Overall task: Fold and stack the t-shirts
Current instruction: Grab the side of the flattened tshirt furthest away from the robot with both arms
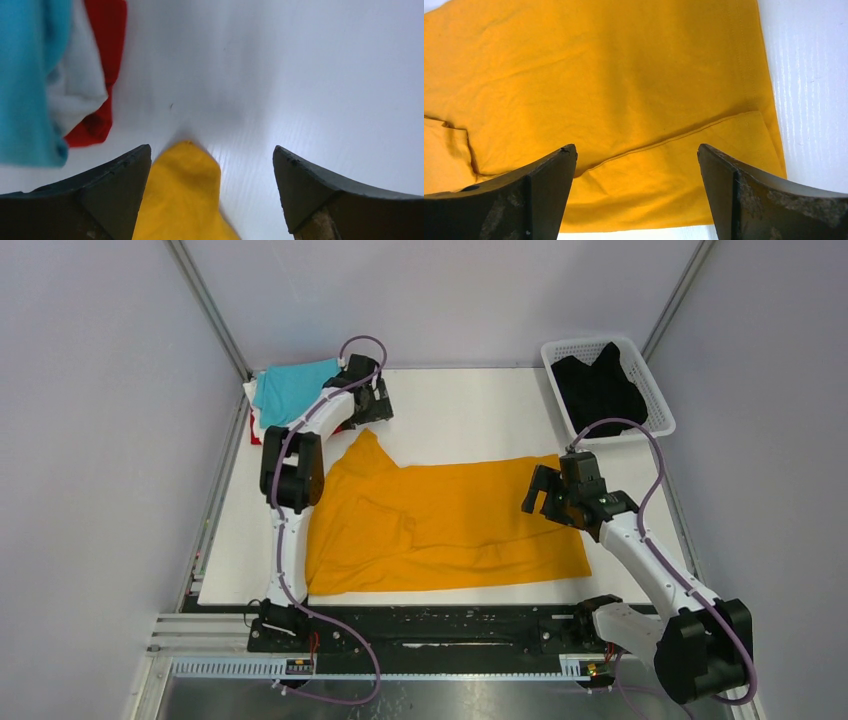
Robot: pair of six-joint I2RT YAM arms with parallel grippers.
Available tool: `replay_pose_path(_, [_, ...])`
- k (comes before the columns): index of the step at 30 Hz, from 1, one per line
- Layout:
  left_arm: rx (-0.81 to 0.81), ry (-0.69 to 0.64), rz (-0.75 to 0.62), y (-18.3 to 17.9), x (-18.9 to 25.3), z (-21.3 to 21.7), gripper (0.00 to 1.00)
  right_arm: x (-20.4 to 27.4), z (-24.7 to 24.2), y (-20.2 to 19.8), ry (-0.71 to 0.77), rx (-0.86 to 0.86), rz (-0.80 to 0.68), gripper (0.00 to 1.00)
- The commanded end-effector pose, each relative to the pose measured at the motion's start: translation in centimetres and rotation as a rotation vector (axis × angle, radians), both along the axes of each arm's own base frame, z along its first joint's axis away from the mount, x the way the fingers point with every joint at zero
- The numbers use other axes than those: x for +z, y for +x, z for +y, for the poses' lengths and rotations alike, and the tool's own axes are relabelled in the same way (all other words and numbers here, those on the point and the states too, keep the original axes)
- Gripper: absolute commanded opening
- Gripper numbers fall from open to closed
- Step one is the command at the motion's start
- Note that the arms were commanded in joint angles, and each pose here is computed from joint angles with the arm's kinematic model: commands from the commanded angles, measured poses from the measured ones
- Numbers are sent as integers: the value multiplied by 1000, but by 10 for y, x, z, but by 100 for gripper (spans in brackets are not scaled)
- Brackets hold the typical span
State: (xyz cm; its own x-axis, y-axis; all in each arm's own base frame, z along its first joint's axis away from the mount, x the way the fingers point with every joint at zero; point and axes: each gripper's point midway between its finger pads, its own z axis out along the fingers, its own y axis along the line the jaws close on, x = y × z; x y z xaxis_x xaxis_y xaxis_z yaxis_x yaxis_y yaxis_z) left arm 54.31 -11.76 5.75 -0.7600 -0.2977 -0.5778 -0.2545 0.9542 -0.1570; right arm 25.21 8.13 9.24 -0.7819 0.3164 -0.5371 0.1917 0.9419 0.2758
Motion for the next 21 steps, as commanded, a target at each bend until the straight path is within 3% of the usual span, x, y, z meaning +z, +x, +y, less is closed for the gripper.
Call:
replay_pose_path(1, [-88, 46, 93, -1, -13, -3, 87, 3, -4, 7, -36, 2, -24, 99])
replay_pose_path(7, [-53, 89, 138, -20, -26, 8, 74, 1, -6, 8, -47, -3, -18, 100])
replay_pose_path(15, [-71, 130, 171, -32, -33, 8, 30, 11, -13, 28, -81, -61, -63, 100])
replay_pose_path(19, [-70, 135, 157, -31, -24, 6, 1, 21, -16, 65, -131, -82, -127, 100])
replay_pose_path(21, [-67, 130, 139, -32, -14, 6, 0, 27, -15, 91, -201, 37, -137, 100])
